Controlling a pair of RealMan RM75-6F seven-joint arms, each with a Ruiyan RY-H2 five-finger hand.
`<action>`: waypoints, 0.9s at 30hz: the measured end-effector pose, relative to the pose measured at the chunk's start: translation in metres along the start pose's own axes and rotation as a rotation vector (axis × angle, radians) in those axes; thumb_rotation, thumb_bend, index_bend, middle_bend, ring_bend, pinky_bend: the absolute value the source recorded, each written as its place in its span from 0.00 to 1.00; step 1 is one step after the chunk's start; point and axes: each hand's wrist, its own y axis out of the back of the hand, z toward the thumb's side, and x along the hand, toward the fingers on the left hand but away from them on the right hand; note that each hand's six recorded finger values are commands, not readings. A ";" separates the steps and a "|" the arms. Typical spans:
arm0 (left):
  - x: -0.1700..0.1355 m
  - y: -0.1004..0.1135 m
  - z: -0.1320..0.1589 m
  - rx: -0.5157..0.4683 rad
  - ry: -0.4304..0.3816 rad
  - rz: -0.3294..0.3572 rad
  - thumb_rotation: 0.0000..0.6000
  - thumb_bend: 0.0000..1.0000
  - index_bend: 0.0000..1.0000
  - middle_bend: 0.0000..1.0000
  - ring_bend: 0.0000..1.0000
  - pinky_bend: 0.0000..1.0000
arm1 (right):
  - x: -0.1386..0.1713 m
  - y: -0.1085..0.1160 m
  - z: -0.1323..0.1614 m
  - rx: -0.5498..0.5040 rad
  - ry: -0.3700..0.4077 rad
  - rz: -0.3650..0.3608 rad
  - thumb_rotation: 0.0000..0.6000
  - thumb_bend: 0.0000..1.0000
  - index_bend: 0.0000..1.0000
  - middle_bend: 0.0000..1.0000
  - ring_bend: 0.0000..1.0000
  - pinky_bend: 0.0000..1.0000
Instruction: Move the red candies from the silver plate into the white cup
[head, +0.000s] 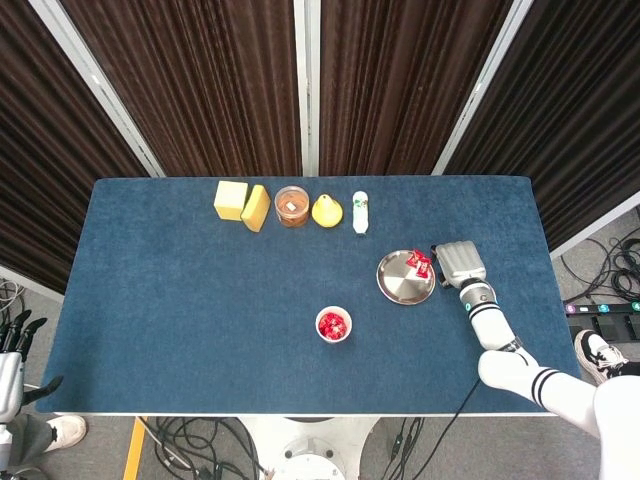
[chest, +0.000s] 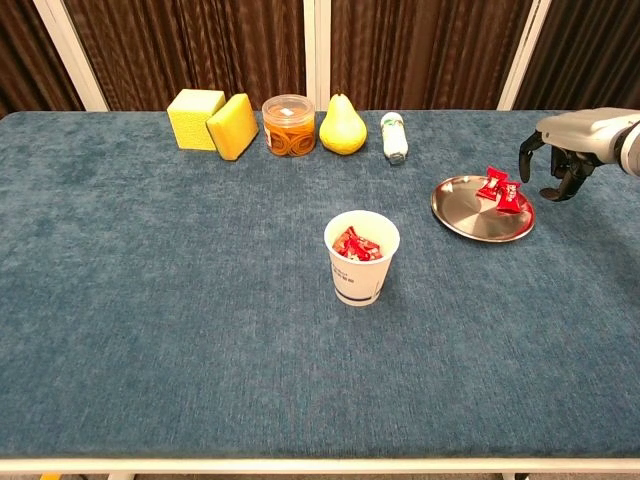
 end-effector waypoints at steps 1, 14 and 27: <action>0.000 0.000 0.000 0.000 0.000 0.000 1.00 0.00 0.22 0.17 0.14 0.16 | -0.001 -0.001 0.001 0.000 0.000 0.002 1.00 0.33 0.41 0.98 0.99 1.00; -0.002 0.001 -0.003 0.002 0.011 0.002 1.00 0.00 0.22 0.17 0.14 0.16 | -0.016 -0.007 0.042 -0.002 0.070 0.012 1.00 0.33 0.42 0.98 0.99 1.00; -0.004 0.001 -0.006 0.002 0.017 0.001 1.00 0.00 0.22 0.17 0.14 0.16 | -0.016 -0.003 0.061 0.007 0.112 -0.003 1.00 0.33 0.42 0.98 0.99 1.00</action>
